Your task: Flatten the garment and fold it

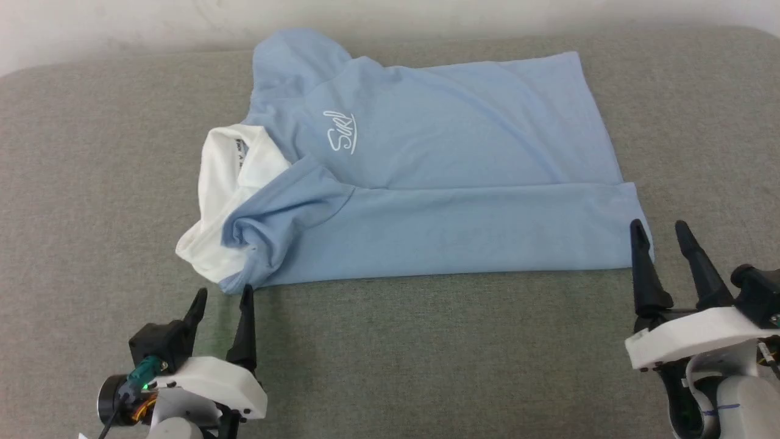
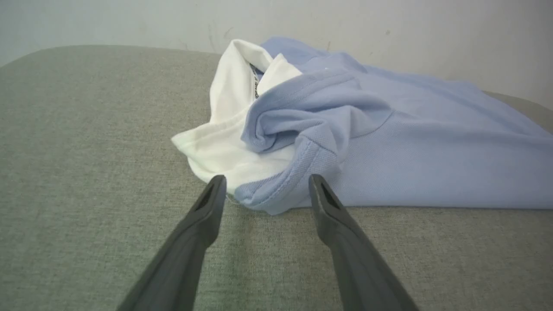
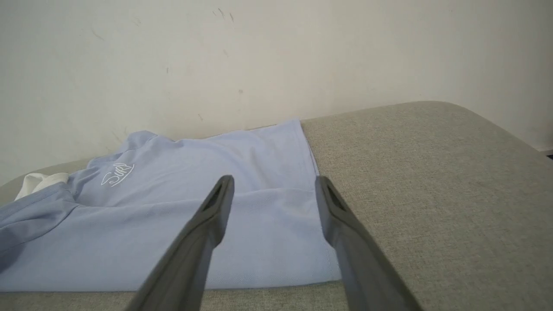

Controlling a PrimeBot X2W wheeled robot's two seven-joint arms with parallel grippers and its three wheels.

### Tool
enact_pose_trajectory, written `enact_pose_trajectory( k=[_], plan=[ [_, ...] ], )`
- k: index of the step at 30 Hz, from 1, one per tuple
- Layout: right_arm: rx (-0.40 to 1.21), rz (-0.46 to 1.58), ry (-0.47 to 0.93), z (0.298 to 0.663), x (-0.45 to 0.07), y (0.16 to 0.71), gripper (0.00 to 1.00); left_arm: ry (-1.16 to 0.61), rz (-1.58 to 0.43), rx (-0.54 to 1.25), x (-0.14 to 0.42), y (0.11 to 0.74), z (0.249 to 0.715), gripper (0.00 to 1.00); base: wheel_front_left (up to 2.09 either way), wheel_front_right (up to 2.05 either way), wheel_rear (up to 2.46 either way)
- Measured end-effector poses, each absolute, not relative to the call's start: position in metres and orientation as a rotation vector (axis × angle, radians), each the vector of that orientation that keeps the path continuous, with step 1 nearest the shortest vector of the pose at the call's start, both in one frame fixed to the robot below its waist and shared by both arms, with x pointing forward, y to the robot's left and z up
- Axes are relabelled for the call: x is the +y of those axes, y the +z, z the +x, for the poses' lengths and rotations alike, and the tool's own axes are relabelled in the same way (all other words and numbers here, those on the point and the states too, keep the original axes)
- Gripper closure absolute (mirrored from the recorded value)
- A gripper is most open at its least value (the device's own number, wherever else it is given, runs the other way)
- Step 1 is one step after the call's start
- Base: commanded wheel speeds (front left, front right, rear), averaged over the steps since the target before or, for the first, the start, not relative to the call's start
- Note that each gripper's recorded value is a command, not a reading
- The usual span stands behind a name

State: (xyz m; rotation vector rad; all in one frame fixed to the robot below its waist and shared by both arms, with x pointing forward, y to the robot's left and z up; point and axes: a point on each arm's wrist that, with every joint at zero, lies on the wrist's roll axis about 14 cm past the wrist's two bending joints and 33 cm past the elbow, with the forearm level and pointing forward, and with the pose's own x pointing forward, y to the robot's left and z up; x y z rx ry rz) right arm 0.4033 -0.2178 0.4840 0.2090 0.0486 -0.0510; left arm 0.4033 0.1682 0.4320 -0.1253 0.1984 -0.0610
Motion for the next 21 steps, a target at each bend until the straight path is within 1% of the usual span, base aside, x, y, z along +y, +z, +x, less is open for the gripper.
enact_pose_trajectory(
  k=[5,17,19,20,21],
  plan=[
    [0.027,0.202,-0.048,0.4,-0.215,0.486,0.0,0.005,-0.147,0.321,0.175,0.408,0.408,0.0,0.0,0.0,0.0],
    [0.049,0.195,-0.079,0.391,-0.224,0.477,0.0,0.104,-0.327,0.541,0.178,0.384,0.441,0.0,0.0,0.0,0.0],
    [0.055,0.193,-0.087,0.39,-0.226,0.476,0.0,0.102,-0.338,0.565,0.179,0.383,0.443,0.81,0.0,0.0,0.0],
    [0.056,0.192,-0.09,0.389,-0.227,0.475,0.0,0.098,-0.335,0.564,0.179,0.384,0.445,1.0,0.0,0.0,0.0],
    [0.056,0.19,-0.092,0.389,-0.228,0.475,0.0,0.093,-0.333,0.564,0.179,0.385,0.445,1.0,0.0,0.0,0.0]
  ],
)
